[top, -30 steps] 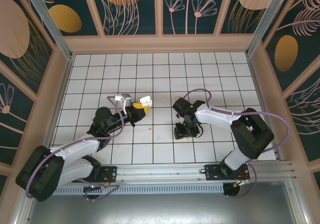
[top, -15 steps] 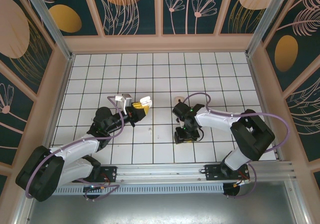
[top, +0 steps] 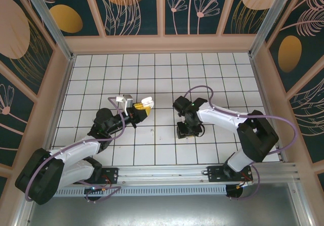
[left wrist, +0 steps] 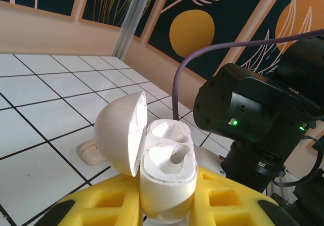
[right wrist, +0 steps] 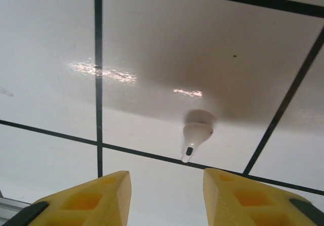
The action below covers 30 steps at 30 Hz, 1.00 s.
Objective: Insert the wireless bluetooth earbuds into the charging case
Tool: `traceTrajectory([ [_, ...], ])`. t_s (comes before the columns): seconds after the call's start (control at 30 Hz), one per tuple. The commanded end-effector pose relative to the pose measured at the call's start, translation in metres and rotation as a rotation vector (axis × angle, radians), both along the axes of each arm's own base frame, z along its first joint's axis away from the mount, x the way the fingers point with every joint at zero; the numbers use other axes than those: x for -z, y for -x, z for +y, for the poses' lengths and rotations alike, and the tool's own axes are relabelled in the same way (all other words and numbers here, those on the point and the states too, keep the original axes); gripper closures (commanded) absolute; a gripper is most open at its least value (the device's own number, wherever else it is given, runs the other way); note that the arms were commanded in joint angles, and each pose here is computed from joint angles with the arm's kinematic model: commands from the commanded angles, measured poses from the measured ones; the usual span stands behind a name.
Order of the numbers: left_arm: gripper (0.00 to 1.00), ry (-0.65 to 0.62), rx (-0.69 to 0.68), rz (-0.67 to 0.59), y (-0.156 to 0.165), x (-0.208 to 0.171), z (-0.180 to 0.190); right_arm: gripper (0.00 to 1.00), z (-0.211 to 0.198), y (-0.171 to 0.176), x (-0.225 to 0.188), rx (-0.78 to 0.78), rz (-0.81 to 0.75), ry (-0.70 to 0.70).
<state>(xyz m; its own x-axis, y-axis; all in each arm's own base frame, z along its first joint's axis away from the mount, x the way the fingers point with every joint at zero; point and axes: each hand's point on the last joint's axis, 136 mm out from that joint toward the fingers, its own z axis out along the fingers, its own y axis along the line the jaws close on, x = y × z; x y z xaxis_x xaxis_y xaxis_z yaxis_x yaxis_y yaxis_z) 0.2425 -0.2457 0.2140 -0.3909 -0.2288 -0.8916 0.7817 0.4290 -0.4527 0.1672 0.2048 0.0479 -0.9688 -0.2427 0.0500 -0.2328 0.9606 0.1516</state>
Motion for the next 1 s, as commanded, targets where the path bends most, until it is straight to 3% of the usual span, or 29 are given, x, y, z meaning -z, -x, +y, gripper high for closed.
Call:
traceTrajectory([
  [0.0, 0.79, 0.014, -0.004, -0.036, 0.001, -0.01, 0.002, 0.59, -0.01, -0.002, 0.003, -0.001, 0.011, 0.072],
  [0.97, 0.79, 0.01, -0.019, -0.036, 0.003, -0.01, 0.006, 0.66, -0.022, -0.005, 0.04, 0.021, 0.055, 0.088],
])
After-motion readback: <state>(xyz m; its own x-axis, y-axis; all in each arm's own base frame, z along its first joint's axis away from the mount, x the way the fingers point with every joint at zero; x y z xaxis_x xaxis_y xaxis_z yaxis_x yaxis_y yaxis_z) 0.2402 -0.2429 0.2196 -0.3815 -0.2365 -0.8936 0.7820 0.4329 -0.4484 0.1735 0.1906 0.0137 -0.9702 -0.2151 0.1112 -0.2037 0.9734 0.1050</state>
